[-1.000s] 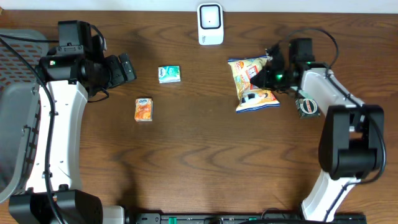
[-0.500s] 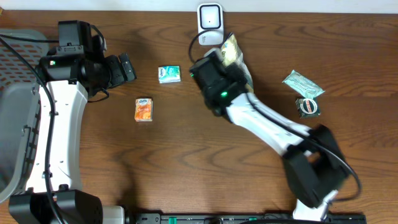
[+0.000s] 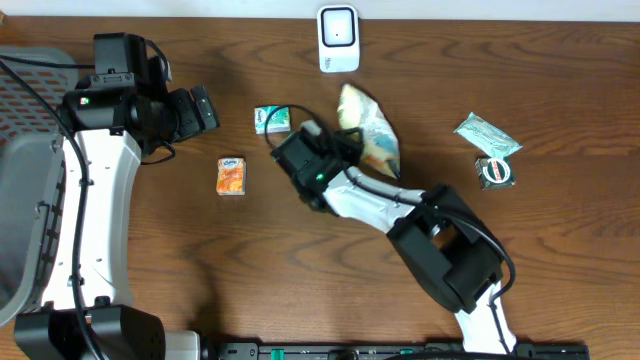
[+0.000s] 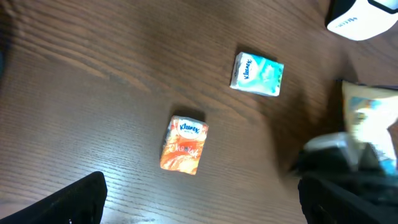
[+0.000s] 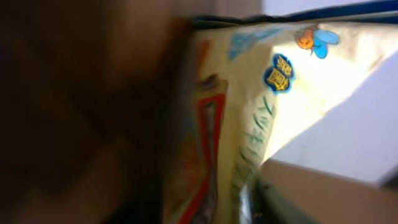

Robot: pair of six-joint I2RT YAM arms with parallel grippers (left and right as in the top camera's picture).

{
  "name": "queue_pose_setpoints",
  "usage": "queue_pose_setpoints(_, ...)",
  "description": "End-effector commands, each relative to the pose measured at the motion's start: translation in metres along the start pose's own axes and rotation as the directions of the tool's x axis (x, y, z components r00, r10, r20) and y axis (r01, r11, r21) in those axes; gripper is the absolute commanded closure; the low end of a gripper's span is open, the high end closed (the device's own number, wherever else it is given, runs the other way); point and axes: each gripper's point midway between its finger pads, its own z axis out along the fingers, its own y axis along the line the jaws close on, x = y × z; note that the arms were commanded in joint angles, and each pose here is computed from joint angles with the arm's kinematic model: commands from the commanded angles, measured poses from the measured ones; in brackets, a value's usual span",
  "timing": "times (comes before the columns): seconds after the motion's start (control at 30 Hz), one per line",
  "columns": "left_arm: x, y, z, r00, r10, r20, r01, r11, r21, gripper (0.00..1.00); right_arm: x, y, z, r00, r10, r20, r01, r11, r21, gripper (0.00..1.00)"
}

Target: Scan the item barcode

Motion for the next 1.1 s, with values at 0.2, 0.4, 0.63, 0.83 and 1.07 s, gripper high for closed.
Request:
queue_pose_setpoints(0.2, 0.001, 0.002, 0.002, 1.000, 0.010, -0.006, -0.010, 1.000, -0.010, 0.02, -0.039, 0.050, -0.033, 0.968, 0.208, 0.140, -0.151, 0.929, -0.337, 0.51)
queue_pose_setpoints(0.4, 0.001, 0.002, 0.002, 1.000, 0.010, -0.006, -0.010, 1.000, -0.010, 0.02, -0.059, -0.016, -0.077, 0.784, 0.609, 0.120, -0.444, 0.685, -0.578, 0.53)
queue_pose_setpoints(0.63, 0.001, 0.002, 0.002, 1.000, 0.010, -0.006, -0.010, 1.000, -0.010, 0.02, -0.011, -0.074, -0.072, 0.513, 0.823, -0.242, -0.695, 0.234, -0.680, 0.85)
queue_pose_setpoints(0.83, 0.001, 0.003, 0.002, 1.000, 0.010, -0.006, -0.010, 1.000, -0.010, 0.02, 0.030, -0.041, -0.033, 0.376, 0.766, -0.522, -0.848, 0.057, -0.527, 0.99)
queue_pose_setpoints(1.07, 0.001, 0.003, 0.002, 1.000, 0.010, -0.006, -0.010, 1.000, -0.010, 0.02, 0.034, -0.002, -0.017, 0.369, 0.701, -0.610, -0.877, 0.046, -0.477, 0.99)
